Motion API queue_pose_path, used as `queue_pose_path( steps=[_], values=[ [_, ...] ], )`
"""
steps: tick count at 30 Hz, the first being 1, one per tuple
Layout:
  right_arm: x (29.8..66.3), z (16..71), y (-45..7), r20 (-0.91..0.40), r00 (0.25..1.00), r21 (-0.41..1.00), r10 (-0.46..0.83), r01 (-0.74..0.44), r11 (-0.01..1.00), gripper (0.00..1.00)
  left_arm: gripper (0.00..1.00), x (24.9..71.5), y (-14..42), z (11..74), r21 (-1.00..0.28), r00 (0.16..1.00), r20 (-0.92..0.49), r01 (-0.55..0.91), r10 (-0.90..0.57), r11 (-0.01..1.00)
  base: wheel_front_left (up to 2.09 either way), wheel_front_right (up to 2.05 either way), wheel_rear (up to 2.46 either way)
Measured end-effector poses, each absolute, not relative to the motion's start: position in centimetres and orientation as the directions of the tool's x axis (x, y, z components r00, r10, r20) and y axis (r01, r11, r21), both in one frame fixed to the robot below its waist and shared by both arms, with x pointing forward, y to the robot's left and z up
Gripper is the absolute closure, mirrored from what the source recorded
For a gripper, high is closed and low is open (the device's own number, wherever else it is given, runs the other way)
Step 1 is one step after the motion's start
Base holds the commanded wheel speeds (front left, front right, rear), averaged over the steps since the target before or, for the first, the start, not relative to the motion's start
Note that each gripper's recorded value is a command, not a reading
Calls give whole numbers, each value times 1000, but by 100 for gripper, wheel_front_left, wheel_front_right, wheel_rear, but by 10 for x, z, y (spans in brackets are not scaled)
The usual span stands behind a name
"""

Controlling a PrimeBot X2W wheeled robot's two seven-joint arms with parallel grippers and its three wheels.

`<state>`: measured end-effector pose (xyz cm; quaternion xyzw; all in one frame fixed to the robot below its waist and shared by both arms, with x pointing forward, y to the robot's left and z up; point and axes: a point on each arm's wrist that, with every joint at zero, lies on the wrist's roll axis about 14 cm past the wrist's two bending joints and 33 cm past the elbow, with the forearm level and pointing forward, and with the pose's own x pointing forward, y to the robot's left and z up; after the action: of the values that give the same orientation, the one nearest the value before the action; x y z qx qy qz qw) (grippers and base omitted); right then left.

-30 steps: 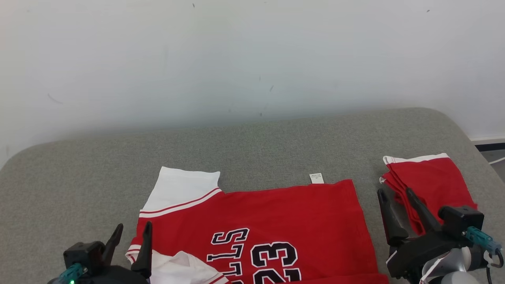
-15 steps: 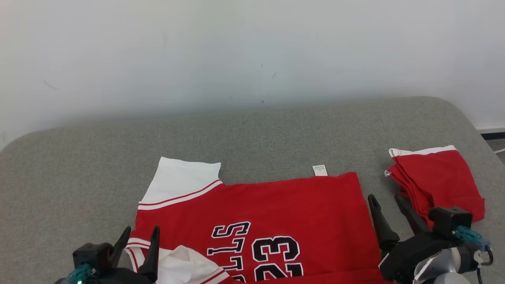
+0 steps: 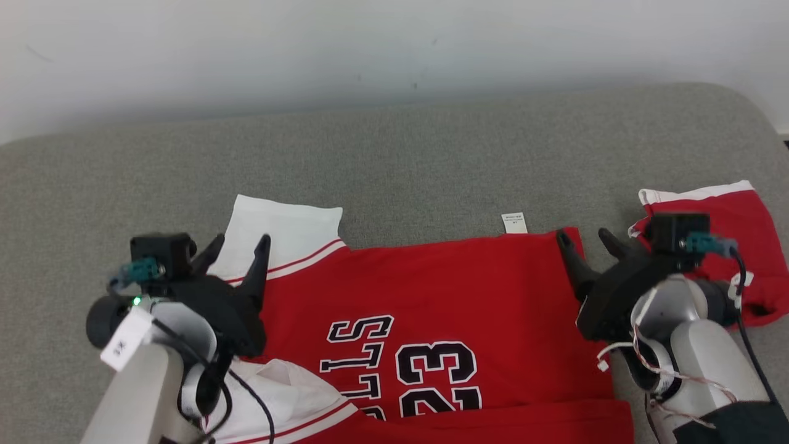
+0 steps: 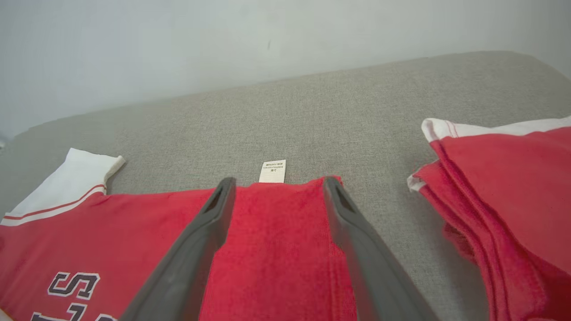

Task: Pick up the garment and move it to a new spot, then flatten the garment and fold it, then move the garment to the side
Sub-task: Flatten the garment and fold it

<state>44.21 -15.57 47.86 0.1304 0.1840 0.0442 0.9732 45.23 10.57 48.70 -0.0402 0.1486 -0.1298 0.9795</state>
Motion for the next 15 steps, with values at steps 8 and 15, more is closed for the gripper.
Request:
queue_pose_path(
  steps=[8, 15],
  values=[
    [479, 453, -156, -521, 843, 213, 133, -22, 977, 0, 0, 501, 116, 461, -116, 869, -446, 181, -214, 977, 0, 0, 0],
    [493, 421, -176, -645, 760, 150, 77, 27, 988, 0, 0, 529, 109, 434, -131, 795, -573, 153, -200, 980, 0, 0, 0]
  ],
)
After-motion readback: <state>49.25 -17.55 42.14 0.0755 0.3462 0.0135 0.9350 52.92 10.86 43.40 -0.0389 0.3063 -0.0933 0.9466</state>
